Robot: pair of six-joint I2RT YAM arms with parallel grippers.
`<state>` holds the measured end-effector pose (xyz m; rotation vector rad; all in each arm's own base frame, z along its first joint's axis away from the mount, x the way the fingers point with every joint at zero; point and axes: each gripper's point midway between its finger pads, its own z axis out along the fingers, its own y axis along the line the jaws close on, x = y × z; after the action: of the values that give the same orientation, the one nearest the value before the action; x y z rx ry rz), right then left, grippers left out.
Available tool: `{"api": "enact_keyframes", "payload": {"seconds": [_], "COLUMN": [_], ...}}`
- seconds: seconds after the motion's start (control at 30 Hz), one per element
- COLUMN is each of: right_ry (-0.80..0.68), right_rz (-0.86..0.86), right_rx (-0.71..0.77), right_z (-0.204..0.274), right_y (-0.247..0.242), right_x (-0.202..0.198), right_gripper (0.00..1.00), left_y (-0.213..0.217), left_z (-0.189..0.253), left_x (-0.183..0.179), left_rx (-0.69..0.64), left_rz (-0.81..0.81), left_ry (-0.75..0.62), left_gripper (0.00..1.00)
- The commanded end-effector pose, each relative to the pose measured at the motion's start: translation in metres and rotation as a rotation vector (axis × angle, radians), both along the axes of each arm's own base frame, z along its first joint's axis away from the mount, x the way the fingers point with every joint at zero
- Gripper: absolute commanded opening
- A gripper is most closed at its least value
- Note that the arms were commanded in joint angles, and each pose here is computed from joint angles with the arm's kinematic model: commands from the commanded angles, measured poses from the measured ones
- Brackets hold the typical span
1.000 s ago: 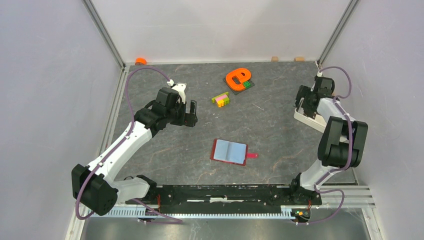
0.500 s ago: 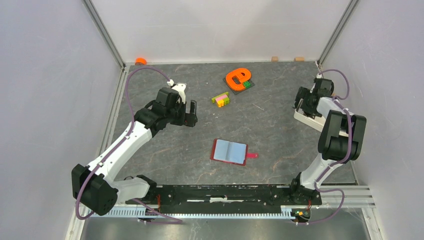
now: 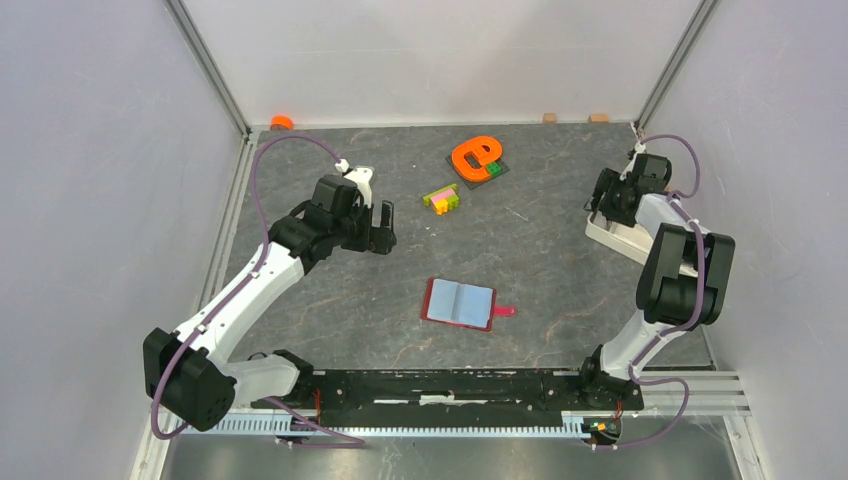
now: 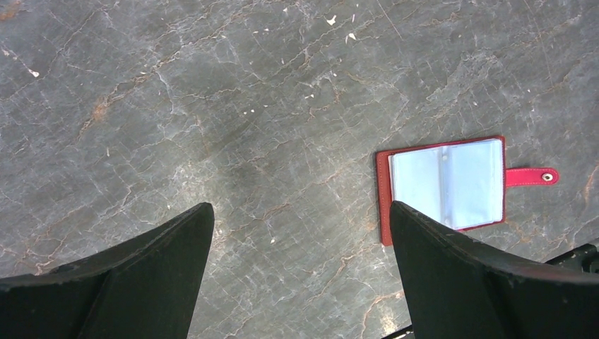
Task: Put the credit cards into the card holder
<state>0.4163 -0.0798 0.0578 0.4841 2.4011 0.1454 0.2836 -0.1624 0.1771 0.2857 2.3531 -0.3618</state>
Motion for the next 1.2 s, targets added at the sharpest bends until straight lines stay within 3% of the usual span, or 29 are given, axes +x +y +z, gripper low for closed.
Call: {"api": "enact_keyframes", "payload": {"seconds": [0.0, 0.2, 0.5, 0.73, 1.17], "right_ry": [-0.097, -0.106, -0.078, -0.049, 0.056], "right_rz": [0.004, -0.024, -0.038, -0.049, -0.169], "right_rx": [0.01, -0.023, -0.039, -0.064, -0.214], "right_z": [0.036, 0.044, 0.041, 0.035, 0.017], "right_y": [0.003, -0.004, -0.009, -0.016, -0.046], "right_x": [0.013, 0.009, 0.003, -0.001, -0.031], "right_gripper": [0.71, 0.6, 0.32, 0.21, 0.16], "left_y": [-0.003, -0.004, -0.005, -0.005, -0.006], "left_z": [0.004, 0.003, 0.001, 0.0, 0.0], "left_x": [0.003, 0.003, 0.002, 0.002, 0.002], "left_rx": [-0.004, -0.006, -0.006, -0.006, -0.011], "left_rz": [-0.04, -0.042, -0.049, -0.05, -0.052], "left_ry": [-0.032, -0.028, -0.019, -0.017, -0.011], "left_gripper": [1.0, 1.0, 1.0, 1.0, 1.0]}}
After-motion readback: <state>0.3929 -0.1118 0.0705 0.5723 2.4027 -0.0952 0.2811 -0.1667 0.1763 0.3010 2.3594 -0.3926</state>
